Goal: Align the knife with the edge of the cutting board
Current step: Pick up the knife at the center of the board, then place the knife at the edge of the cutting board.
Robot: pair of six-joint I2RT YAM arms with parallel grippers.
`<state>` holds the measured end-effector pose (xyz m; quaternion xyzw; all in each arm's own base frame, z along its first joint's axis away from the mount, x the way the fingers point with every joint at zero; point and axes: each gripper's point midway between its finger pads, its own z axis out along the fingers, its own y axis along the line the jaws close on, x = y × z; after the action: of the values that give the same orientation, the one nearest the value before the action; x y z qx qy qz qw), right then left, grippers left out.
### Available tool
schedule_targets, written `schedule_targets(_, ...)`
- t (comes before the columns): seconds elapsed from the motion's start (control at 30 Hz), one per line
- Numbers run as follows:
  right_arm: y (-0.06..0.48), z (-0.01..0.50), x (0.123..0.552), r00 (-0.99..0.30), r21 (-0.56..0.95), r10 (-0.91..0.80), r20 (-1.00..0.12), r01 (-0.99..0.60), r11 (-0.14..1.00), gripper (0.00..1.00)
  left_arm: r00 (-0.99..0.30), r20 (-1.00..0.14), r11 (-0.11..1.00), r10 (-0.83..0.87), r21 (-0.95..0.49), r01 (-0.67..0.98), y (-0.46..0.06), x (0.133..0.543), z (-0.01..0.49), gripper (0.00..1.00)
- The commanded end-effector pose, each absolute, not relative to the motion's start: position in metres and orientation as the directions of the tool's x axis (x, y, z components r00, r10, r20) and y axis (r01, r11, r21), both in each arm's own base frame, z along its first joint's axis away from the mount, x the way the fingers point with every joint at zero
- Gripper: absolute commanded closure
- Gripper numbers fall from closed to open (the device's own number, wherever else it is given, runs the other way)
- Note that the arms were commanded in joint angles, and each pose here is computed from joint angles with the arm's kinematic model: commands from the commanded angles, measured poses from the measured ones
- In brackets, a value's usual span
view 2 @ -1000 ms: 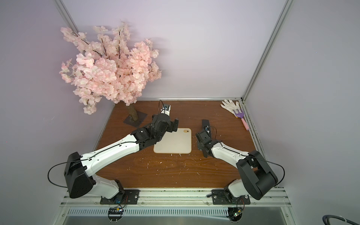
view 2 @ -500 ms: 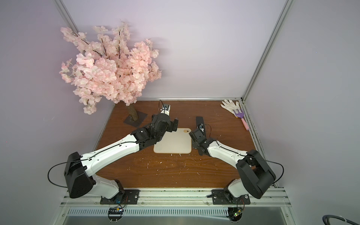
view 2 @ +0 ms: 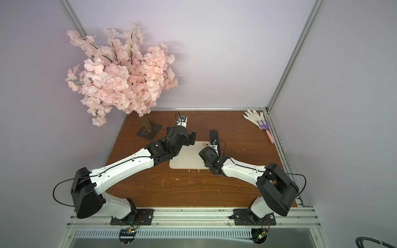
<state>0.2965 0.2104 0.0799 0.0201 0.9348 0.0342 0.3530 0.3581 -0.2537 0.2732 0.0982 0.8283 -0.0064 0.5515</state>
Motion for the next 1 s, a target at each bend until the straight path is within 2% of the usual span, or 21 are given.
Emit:
schedule_targets(0.0, 0.231, 0.108, 0.312, -0.661, 0.165, 0.156, -0.734, 0.049, 0.985, 1.0, -0.357, -0.921, 0.982, 0.159, 0.111, 0.149, -0.249, 0.357, 0.277, 0.0)
schedule_targets(0.5, 0.249, 0.108, 0.301, -0.621, 0.154, 0.176, -0.763, 0.09, 0.984, 1.0, -0.28, -0.956, 0.996, 0.086, 0.074, 0.053, -0.224, 0.351, 0.302, 0.0)
schedule_targets(0.97, 0.27, 0.094, 0.278, -0.661, 0.144, 0.161, -0.733, 0.08, 0.986, 1.0, -0.26, -0.966, 1.0, -0.008, -0.013, 0.018, -0.199, 0.358, 0.318, 0.0)
